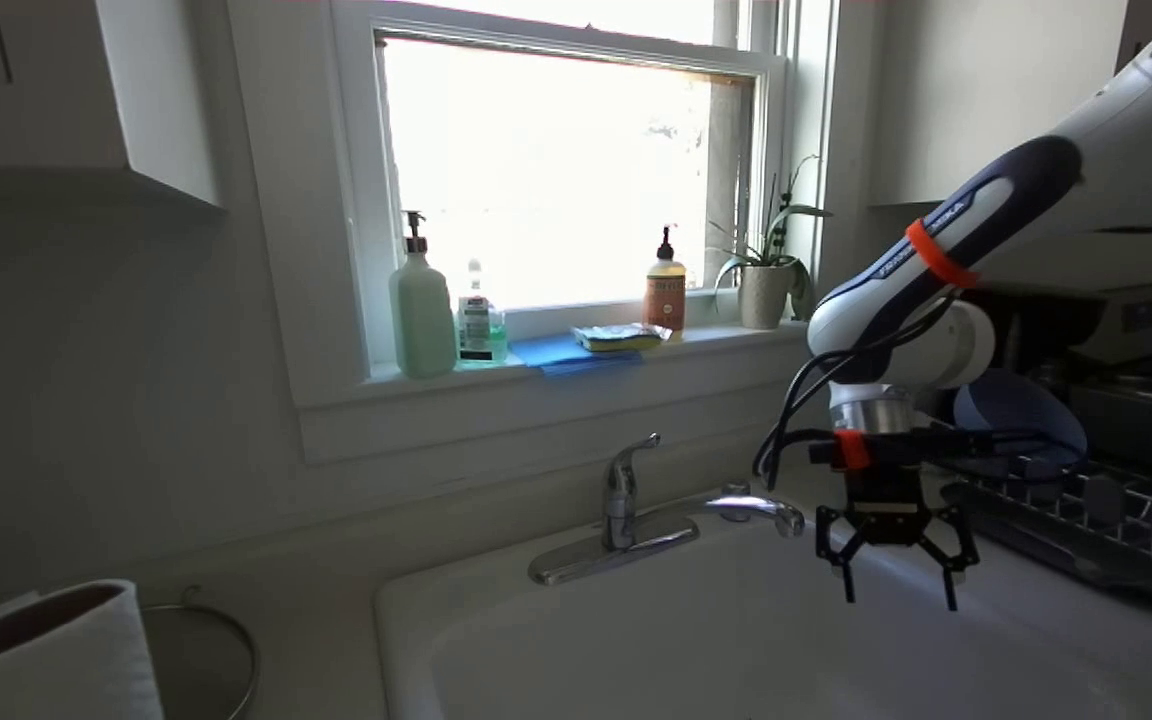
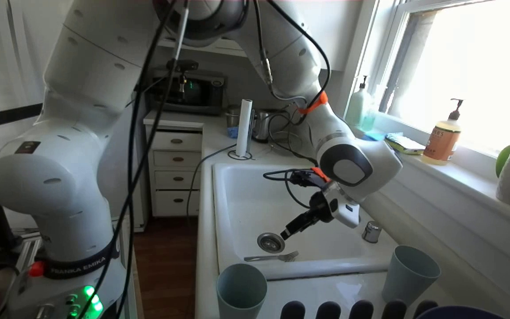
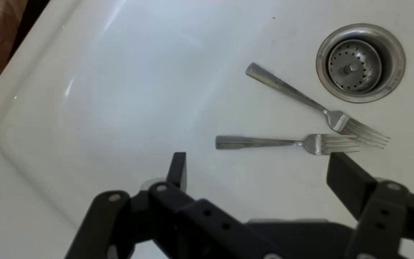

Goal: Move the tap to the left, pick up the fork from the sink and put it in the blue cup on the kitchen counter

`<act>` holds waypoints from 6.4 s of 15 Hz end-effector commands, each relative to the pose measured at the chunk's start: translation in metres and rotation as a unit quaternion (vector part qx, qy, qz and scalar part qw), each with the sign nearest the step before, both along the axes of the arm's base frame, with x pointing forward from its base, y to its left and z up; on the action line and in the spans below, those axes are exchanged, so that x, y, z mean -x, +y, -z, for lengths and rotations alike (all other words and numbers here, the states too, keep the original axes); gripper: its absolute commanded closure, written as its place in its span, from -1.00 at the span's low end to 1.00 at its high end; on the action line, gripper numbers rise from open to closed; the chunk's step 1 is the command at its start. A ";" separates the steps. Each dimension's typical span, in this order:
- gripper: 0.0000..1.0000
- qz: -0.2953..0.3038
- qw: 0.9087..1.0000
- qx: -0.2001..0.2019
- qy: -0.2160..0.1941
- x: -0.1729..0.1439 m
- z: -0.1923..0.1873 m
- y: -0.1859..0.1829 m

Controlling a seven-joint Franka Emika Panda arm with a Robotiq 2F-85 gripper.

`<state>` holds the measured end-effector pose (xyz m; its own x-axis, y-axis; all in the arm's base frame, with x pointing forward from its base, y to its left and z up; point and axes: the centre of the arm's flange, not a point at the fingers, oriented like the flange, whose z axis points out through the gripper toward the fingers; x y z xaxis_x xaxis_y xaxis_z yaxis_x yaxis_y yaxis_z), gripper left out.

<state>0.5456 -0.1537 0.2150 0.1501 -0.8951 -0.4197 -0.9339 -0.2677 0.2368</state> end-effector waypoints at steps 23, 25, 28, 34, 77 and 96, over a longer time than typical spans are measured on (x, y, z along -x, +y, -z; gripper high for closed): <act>-1.00 -0.381 0.922 -0.067 -0.003 -0.038 -0.044 0.028; -1.00 -0.396 0.916 -0.058 -0.034 -0.044 -0.068 0.029; -0.47 -0.404 0.908 -0.055 -0.095 -0.052 -0.097 0.031; 0.40 -0.407 0.893 -0.104 -0.163 -0.065 -0.112 0.061; -0.98 -0.168 0.985 -0.009 -0.026 -0.103 0.048 0.052; -1.00 -0.344 0.932 -0.099 -0.062 -0.088 0.128 0.062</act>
